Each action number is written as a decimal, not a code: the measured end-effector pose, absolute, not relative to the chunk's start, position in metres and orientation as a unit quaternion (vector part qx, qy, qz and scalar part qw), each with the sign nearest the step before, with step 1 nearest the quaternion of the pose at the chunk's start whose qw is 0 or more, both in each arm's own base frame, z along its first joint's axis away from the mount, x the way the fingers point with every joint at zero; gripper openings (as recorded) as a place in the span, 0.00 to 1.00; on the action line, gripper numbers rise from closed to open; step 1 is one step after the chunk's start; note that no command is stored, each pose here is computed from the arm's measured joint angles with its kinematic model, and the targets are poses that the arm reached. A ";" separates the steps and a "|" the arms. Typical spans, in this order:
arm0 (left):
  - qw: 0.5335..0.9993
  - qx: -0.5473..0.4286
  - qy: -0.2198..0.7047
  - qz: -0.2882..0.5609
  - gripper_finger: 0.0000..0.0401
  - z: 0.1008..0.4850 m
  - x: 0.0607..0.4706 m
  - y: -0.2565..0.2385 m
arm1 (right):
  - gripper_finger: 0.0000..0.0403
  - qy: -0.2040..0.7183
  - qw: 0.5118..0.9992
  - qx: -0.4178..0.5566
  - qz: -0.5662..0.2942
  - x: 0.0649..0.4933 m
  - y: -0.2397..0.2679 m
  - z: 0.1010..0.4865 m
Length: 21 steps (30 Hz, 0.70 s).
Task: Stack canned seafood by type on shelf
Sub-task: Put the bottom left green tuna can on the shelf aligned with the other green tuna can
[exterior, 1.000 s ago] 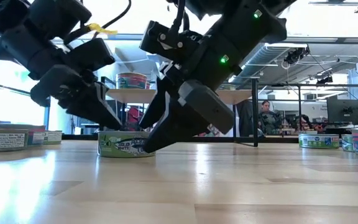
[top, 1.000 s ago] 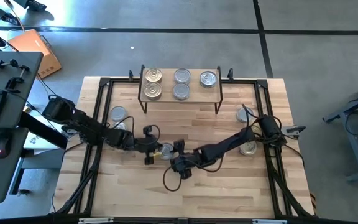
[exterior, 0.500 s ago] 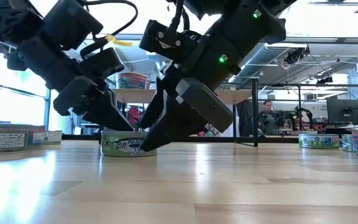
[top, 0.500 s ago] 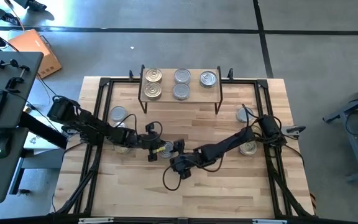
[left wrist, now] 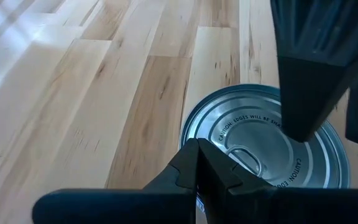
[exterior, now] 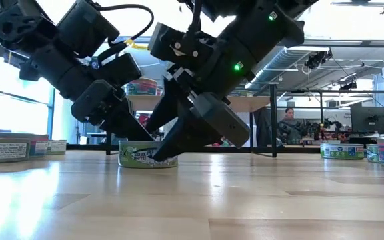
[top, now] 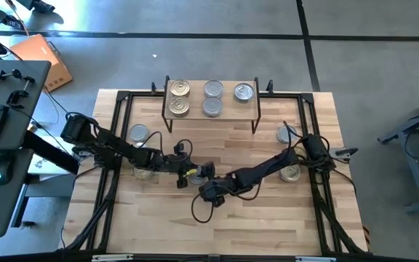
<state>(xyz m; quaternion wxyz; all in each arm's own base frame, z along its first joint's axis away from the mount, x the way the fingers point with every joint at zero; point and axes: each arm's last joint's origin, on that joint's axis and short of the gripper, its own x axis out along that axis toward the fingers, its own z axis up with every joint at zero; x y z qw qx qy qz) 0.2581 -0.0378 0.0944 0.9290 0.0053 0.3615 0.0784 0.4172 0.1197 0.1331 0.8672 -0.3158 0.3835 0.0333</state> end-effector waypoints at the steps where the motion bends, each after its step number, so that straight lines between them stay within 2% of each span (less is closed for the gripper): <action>1: 0.929 0.005 0.362 0.078 0.00 0.094 0.258 -0.038 | 0.78 0.384 0.867 -0.316 0.031 0.417 0.120 0.133; 16: 0.947 0.004 0.320 0.031 0.00 0.123 0.249 -0.051 | 0.78 0.396 0.876 -0.274 0.013 0.415 0.120 0.131; 21: 0.945 0.019 0.324 0.042 0.00 0.118 0.252 -0.048 | 0.78 0.395 0.877 -0.273 0.013 0.415 0.120 0.132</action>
